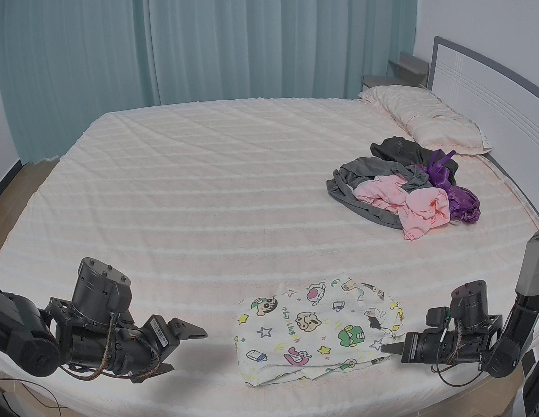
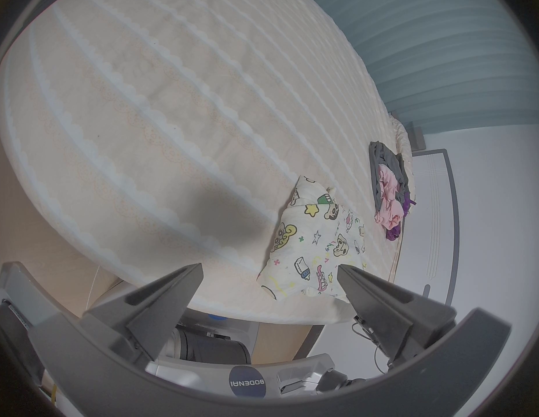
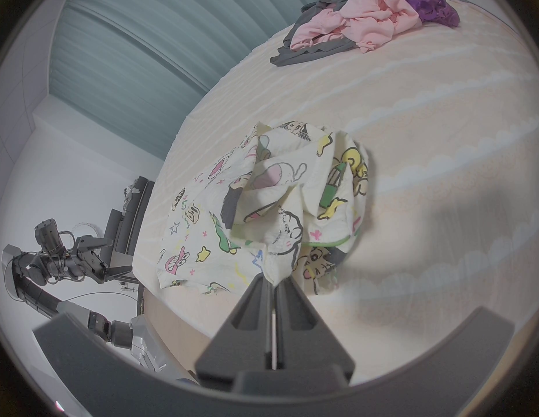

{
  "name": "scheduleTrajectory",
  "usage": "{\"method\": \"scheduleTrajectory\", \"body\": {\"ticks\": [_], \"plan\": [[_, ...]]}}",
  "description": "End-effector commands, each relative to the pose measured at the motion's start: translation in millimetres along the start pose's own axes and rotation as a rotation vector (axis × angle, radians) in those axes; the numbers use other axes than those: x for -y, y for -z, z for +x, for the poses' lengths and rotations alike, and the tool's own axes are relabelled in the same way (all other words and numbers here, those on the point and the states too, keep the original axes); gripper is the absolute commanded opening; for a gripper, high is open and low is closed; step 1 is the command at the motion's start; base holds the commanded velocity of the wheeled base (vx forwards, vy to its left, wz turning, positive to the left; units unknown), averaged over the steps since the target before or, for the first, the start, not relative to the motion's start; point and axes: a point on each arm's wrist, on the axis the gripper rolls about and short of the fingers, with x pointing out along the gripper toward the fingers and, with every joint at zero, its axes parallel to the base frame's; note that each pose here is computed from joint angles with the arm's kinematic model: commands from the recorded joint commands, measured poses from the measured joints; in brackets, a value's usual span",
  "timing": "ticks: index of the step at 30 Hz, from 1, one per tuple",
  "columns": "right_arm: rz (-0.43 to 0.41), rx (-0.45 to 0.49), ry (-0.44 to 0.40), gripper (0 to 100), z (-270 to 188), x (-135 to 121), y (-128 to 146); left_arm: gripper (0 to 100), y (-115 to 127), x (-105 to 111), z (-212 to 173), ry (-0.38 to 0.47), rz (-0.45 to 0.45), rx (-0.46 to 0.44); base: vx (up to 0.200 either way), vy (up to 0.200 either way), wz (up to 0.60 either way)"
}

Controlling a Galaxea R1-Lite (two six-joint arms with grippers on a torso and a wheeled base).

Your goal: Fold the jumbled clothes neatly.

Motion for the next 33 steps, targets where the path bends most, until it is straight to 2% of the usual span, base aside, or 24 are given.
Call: {"method": "scheduleTrajectory", "body": {"ticks": [1, 11, 12, 18, 21, 22, 23, 24, 27, 28, 33], "plan": [[0.000, 0.005, -0.004, 0, -9.2, -1.1, 3.1, 100, 0.1, -0.3, 0.4, -0.002, -0.001, -0.001, 0.000, 0.000, 0.00], [0.016, -0.038, 0.038, 0, -18.2, 4.3, 16.6, 100, 0.1, -0.3, 0.4, -0.002, -0.001, -0.001, 0.000, 0.000, 0.00], [0.014, -0.039, 0.038, 100, -18.3, 3.8, 16.9, 100, 0.1, -0.3, 0.4, -0.002, -0.001, -0.001, 0.000, 0.000, 0.00], [0.009, -0.040, 0.033, 100, -23.9, 0.7, 17.3, 100, 0.1, -0.3, 0.4, -0.002, -0.001, -0.001, 0.000, 0.000, 0.00], [0.005, -0.010, 0.013, 100, -30.3, -3.2, 14.4, 100, 0.1, -0.4, 0.7, -0.003, -0.001, -0.001, 0.000, 0.000, 0.00], [-0.013, 0.050, -0.022, 100, -37.2, -8.9, 7.8, 100, -0.1, 0.0, 0.7, -0.002, -0.001, -0.001, 0.000, 0.000, 0.00], [-0.013, 0.050, -0.022, 100, -37.2, -8.9, 7.8, 100, -0.1, 0.0, 0.7, -0.002, -0.001, -0.001, 0.000, 0.000, 0.00], [-0.028, 0.113, -0.055, 100, -43.3, -14.7, -0.5, 100, -0.2, 0.2, 0.7, 0.000, 0.000, 0.000, 0.000, 0.000, 0.00], [-0.041, 0.191, -0.085, 100, -37.3, -22.9, -25.3, 100, -0.1, 0.0, 0.7, -0.002, -0.001, -0.001, 0.000, 0.000, 0.00], [-0.041, 0.191, -0.085, 100, -37.3, -22.9, -25.3, 100, -0.1, 0.0, 0.7, -0.002, -0.001, -0.001, 0.000, 0.000, 0.00], [-0.030, 0.189, -0.082, 100, 9.0, -35.2, -76.5, 100, 0.1, -0.3, 0.4, -0.002, -0.001, -0.001, 0.000, 0.000, 0.00]]}}
